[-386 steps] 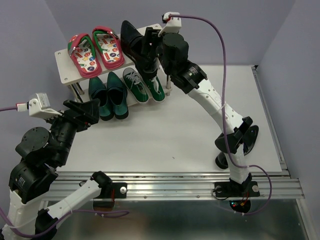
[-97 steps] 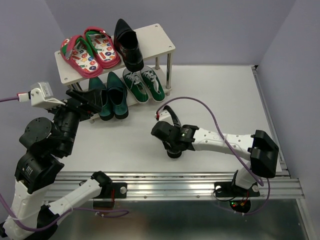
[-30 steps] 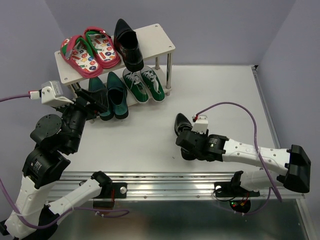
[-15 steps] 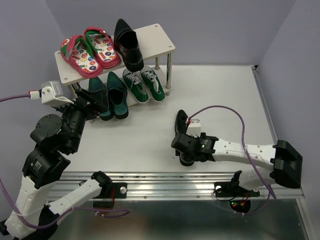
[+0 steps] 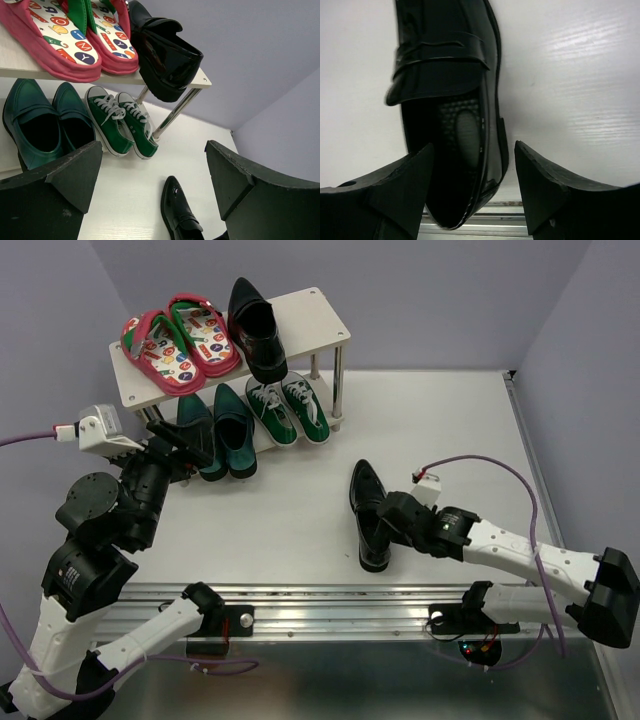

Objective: Place and organize the shoes onto the shoe shelf

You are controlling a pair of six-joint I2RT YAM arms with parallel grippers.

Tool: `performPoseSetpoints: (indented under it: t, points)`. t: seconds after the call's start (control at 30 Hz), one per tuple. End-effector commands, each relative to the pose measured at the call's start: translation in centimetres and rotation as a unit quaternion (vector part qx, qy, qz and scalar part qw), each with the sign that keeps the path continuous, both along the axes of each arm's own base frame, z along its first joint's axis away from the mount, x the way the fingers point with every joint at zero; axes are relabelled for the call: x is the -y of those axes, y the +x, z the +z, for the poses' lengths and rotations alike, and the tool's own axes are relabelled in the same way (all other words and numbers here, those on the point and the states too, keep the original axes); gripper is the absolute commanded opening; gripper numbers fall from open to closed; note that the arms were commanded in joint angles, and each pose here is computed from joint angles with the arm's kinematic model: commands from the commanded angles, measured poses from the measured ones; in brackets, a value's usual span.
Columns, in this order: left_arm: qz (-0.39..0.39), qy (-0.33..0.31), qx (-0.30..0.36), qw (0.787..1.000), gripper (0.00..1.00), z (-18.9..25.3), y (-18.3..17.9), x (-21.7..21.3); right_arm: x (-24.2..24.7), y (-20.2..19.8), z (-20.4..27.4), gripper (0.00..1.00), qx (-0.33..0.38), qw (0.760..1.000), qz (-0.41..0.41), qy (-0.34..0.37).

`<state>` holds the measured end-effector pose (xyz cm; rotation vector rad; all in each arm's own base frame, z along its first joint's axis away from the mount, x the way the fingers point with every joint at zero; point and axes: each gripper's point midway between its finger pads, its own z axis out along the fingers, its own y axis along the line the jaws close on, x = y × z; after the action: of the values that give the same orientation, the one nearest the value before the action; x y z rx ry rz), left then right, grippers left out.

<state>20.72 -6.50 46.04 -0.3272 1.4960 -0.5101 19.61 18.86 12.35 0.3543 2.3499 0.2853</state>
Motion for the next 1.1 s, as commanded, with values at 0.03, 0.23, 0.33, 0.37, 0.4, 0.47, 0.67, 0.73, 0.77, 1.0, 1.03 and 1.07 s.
performPoseSetpoints:
  t: [0.03,0.23,0.33,0.37,0.4,0.47,0.67,0.73,0.77,1.0,1.03,1.07]
  points:
    - [-0.002,-0.016,0.016,1.0,0.95,1.0,-0.3,-0.1,-0.2,-1.3,-3.0,0.65,-0.06,0.998,0.0,-0.003]
    - [-0.006,-0.018,0.016,1.0,0.95,1.0,-0.3,0.0,-2.5,-1.0,-2.9,0.26,-0.067,0.997,0.044,0.007]
    - [-0.004,-0.018,0.014,1.0,0.95,0.9,-0.3,0.0,-2.6,-0.4,-1.5,0.04,-0.045,0.998,0.048,0.01]
    - [-0.003,-0.019,0.015,1.0,0.95,0.9,-0.3,-0.1,-2.5,-0.2,-1.1,0.01,-0.039,0.998,0.045,0.01]
    - [-0.003,-0.019,0.015,1.0,0.95,0.9,-0.3,-0.1,-1.8,0.0,-0.4,0.01,-0.03,0.999,0.035,0.009]
    - [-0.002,-0.018,0.016,1.0,0.95,1.0,-0.3,-0.2,-0.5,0.1,0.3,0.01,-0.024,1.0,0.014,0.004]
    - [-0.003,-0.014,0.017,1.0,0.95,1.2,-0.2,0.0,3.3,0.9,6.5,0.01,0.049,0.998,-0.045,-0.004]
    - [-0.004,-0.014,0.018,1.0,0.95,1.1,-0.1,0.1,4.8,1.2,9.3,0.01,0.073,0.995,-0.066,-0.018]
    - [-0.005,-0.015,0.018,1.0,0.95,1.1,0.0,0.2,5.3,1.3,10.3,0.01,0.082,0.994,-0.072,-0.022]
    - [-0.005,-0.013,0.019,1.0,0.95,1.1,0.2,0.4,6.8,3.7,21.1,0.01,0.182,0.978,-0.085,-0.061]
    - [-0.005,-0.013,0.019,1.0,0.95,1.1,0.2,0.4,6.4,4.2,22.3,0.01,0.192,0.976,-0.082,-0.065]
    - [-0.004,-0.011,0.019,1.0,0.95,1.0,0.2,0.3,6.0,4.8,23.8,0.01,0.207,0.973,-0.082,-0.061]
